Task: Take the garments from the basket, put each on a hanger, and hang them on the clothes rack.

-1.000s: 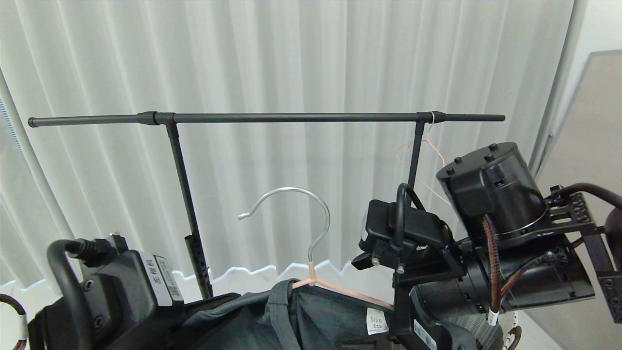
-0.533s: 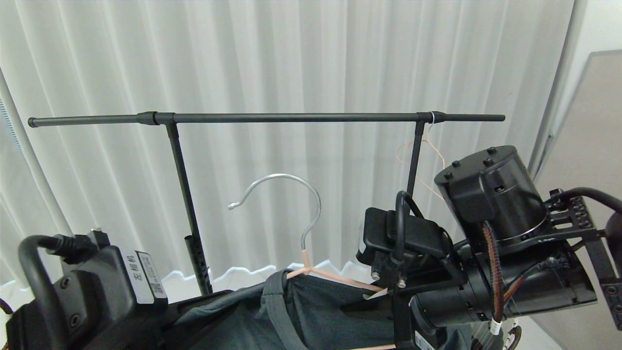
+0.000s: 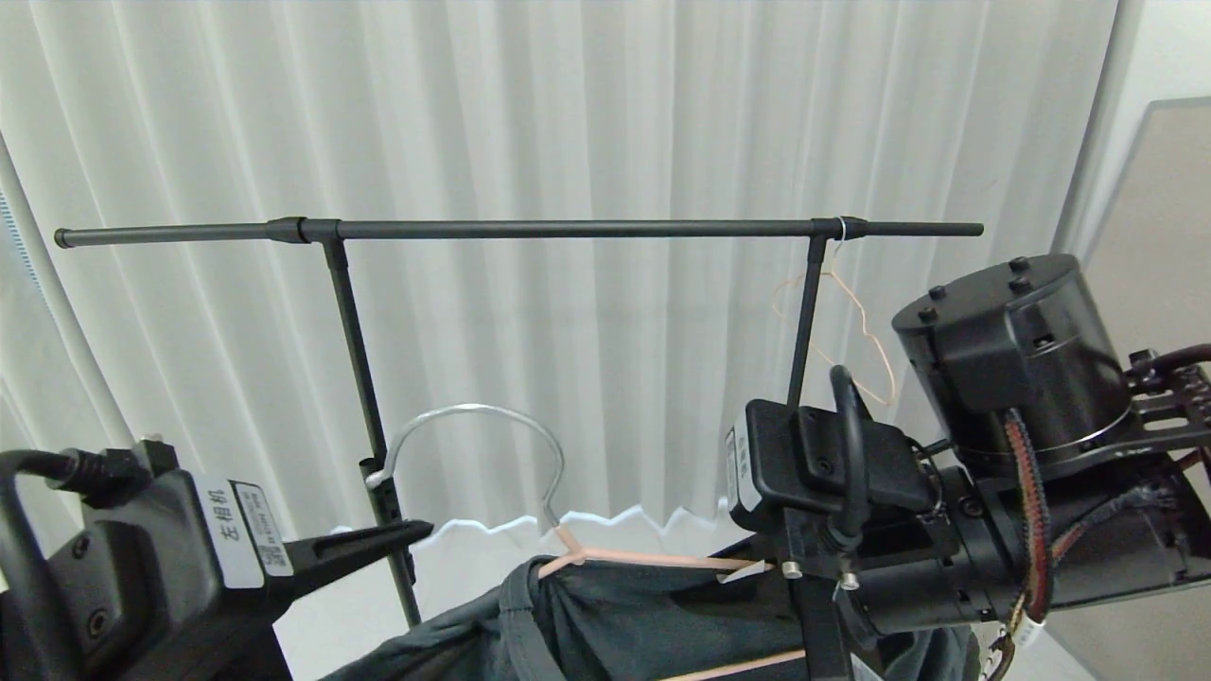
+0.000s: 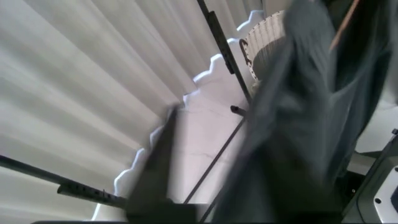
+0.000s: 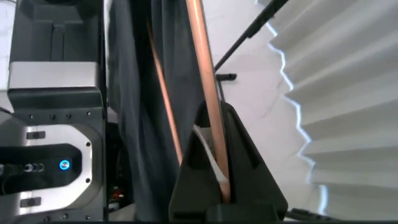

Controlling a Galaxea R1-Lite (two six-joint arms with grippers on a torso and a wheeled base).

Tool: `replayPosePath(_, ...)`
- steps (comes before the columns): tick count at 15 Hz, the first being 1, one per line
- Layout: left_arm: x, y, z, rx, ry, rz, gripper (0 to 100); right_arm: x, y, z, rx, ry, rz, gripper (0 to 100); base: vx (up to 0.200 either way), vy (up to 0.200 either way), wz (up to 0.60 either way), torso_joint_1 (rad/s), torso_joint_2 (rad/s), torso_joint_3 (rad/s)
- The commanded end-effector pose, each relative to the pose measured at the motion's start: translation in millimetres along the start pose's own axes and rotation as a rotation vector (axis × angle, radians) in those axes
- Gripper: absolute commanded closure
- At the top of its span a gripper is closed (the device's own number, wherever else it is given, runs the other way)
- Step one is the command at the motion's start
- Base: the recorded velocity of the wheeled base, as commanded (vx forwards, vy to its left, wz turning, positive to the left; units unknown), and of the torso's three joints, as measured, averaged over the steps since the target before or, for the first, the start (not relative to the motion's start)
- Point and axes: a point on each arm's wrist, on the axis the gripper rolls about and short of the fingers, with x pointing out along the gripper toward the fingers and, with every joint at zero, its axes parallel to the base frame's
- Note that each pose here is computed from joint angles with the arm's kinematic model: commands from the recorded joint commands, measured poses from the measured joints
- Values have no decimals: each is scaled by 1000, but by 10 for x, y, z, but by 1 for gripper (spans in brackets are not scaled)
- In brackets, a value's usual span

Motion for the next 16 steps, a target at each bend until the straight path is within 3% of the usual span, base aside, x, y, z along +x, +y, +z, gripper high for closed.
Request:
replayPosePath(1, 0, 0, 4, -1, -2, 1, 0, -127, 18, 46, -35, -33, -17, 100, 0, 0, 0, 0, 0, 0)
replayPosePath(3, -7, 2, 4, -4, -7, 2, 0, -211, 16, 51, -42, -45, -37, 100, 0, 0, 0, 0, 0, 0)
replayPosePath(7, -63, -13, -132, -8, 12, 6, 0, -420, -96, -115, -88, -25, -119, 100, 0, 0, 0, 0, 0, 0)
replayPosePath(13, -71, -19, -664, -38, 194, 77, 0, -627, -128, -98, -163, -93, -150, 100, 0, 0, 0, 0, 0, 0)
replayPosePath(16, -44, -41, -832, -113, 269, 94, 0, -667, -126, -46, -189, -150, -149, 100, 0, 0, 0, 0, 0, 0)
